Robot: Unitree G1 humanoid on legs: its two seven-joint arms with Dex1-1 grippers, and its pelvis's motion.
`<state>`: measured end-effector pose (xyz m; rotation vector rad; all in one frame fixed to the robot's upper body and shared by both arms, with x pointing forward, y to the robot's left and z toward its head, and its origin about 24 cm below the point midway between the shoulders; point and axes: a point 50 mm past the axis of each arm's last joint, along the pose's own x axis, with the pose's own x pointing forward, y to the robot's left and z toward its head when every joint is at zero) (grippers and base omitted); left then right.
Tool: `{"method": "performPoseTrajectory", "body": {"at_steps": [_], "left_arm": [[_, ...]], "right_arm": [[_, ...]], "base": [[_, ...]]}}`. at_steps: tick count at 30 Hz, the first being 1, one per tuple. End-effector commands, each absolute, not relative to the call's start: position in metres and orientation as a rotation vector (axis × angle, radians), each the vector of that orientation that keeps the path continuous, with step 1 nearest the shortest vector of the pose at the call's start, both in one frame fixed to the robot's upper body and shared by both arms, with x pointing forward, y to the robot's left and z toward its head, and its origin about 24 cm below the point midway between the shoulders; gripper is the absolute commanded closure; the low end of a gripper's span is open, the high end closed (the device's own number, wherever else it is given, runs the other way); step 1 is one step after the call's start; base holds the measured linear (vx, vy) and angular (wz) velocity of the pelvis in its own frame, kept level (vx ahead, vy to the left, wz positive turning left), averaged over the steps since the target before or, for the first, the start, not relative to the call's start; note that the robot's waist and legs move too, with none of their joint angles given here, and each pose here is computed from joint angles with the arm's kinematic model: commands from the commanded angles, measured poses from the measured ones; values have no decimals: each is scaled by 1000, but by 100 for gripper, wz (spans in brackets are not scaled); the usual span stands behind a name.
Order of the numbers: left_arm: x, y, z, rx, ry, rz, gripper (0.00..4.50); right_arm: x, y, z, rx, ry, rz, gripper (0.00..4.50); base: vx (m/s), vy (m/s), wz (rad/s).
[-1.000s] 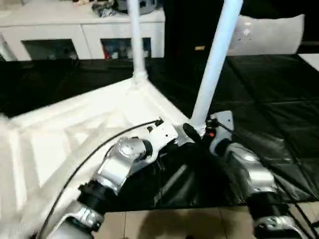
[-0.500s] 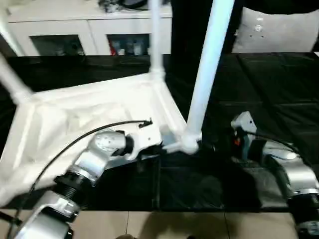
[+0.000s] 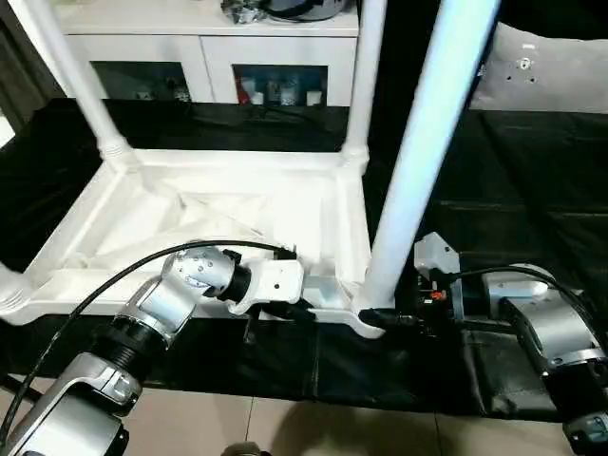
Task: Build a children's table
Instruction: Rotate leg to tighten
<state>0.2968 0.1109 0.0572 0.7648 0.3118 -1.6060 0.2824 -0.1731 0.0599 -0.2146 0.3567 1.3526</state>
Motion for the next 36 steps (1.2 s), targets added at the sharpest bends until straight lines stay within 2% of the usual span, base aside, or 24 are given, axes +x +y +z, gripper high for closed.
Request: {"method": "performPoseTrajectory", "body": {"at_steps": [1, 2, 4, 11, 15, 20, 21, 26, 27, 29, 32, 34, 36], "left_arm": [[283, 110, 37, 825, 423, -1727, 450], [283, 111, 37, 825, 423, -1731, 450], [282, 112, 35, 824, 427, -1736, 450], [281, 114, 33, 810, 440, -1738, 450], [278, 109, 35, 671, 436, -1707, 450], [284, 98, 40, 546, 420, -1557, 450], [286, 91, 43, 482, 417, -1497, 450], [289, 78, 47, 411, 414, -1377, 450], [292, 69, 49, 381, 408, -1308, 450], [295, 61, 50, 366, 404, -1237, 450], [300, 49, 52, 369, 385, -1152, 450], [301, 44, 54, 394, 372, -1141, 450], [302, 44, 54, 399, 372, -1137, 450]], "right_arm": [[282, -171, 61, -195, 357, 1387, 88], [281, -171, 61, -189, 365, 1398, 88], [279, -172, 59, -182, 383, 1414, 129], [276, -172, 55, -161, 407, 1432, 174], [273, -166, 52, -75, 415, 1412, 184], [286, -149, 44, -37, 428, 1177, 185], [293, -141, 40, -33, 423, 1063, 185], [304, -128, 32, -10, 440, 863, 186], [309, -122, 27, 19, 456, 745, 186], [314, -116, 23, 47, 474, 633, 186], [319, -110, 24, 65, 429, 562, 186], [320, -106, 28, 89, 391, 569, 130], [320, -106, 32, 105, 368, 579, 113]], "base": [[0, 0, 0], [0, 0, 0], [0, 0, 0], [0, 0, 0], [0, 0, 0], [0, 0, 0], [0, 0, 0], [0, 0, 0], [0, 0, 0], [0, 0, 0], [0, 0, 0], [0, 0, 0], [0, 0, 0]]}}
